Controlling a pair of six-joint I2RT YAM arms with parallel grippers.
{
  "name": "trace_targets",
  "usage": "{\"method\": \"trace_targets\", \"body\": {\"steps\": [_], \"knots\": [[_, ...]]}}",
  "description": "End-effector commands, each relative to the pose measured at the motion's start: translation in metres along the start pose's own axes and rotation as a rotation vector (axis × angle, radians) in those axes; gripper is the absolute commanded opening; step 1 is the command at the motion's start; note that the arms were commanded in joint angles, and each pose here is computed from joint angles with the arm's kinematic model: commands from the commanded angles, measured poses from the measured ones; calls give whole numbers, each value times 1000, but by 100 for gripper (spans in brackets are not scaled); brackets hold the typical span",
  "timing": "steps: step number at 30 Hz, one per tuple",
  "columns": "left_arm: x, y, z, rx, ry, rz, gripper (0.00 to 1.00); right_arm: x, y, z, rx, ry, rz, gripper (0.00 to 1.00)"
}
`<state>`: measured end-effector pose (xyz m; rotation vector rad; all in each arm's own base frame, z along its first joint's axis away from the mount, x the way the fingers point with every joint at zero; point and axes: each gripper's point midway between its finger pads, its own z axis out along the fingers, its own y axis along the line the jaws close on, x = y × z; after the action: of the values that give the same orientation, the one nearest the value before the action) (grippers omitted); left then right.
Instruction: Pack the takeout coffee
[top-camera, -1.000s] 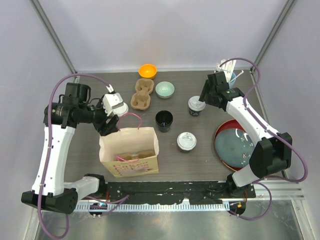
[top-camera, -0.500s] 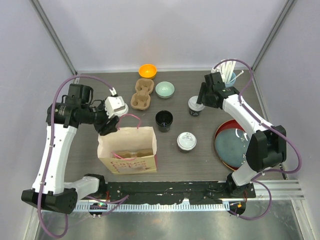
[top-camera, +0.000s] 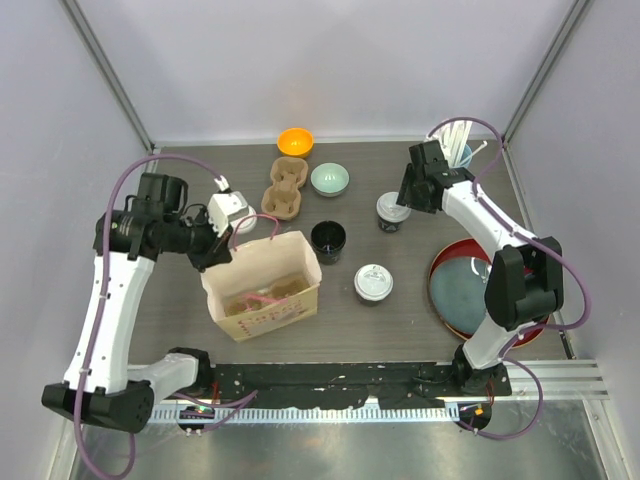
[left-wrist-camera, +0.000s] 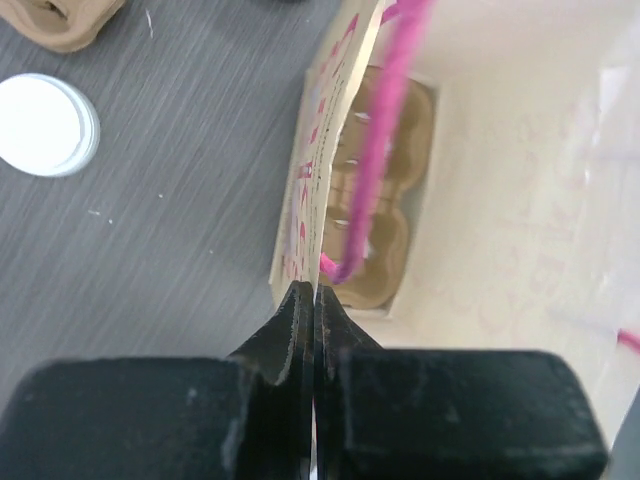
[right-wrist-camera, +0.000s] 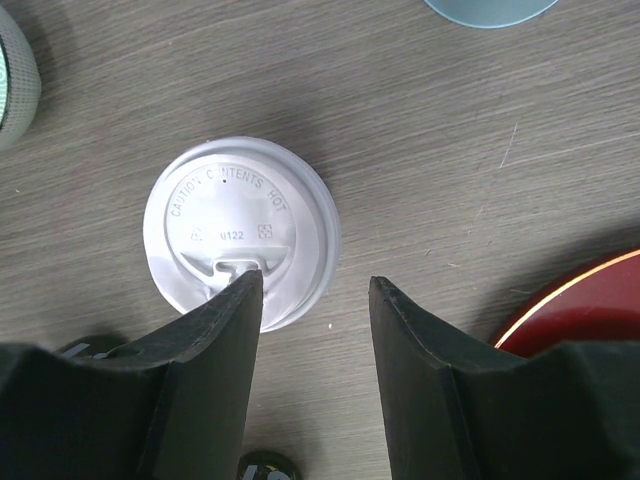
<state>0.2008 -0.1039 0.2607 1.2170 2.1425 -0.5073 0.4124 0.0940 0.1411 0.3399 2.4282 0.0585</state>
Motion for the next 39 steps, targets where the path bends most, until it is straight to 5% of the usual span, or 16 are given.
{"method": "trace_targets", "body": {"steps": [1, 17, 39], "knots": [[31, -54, -27, 34, 95, -276, 0, -18, 7, -6, -10, -46, 37, 52], [26, -58, -28, 35, 71, -324, 0, 5, 18, 9, 21, 47, -2, 45], [29, -57, -24, 53, 91, -323, 0, -7, 19, 6, 15, 50, -129, 18]]}}
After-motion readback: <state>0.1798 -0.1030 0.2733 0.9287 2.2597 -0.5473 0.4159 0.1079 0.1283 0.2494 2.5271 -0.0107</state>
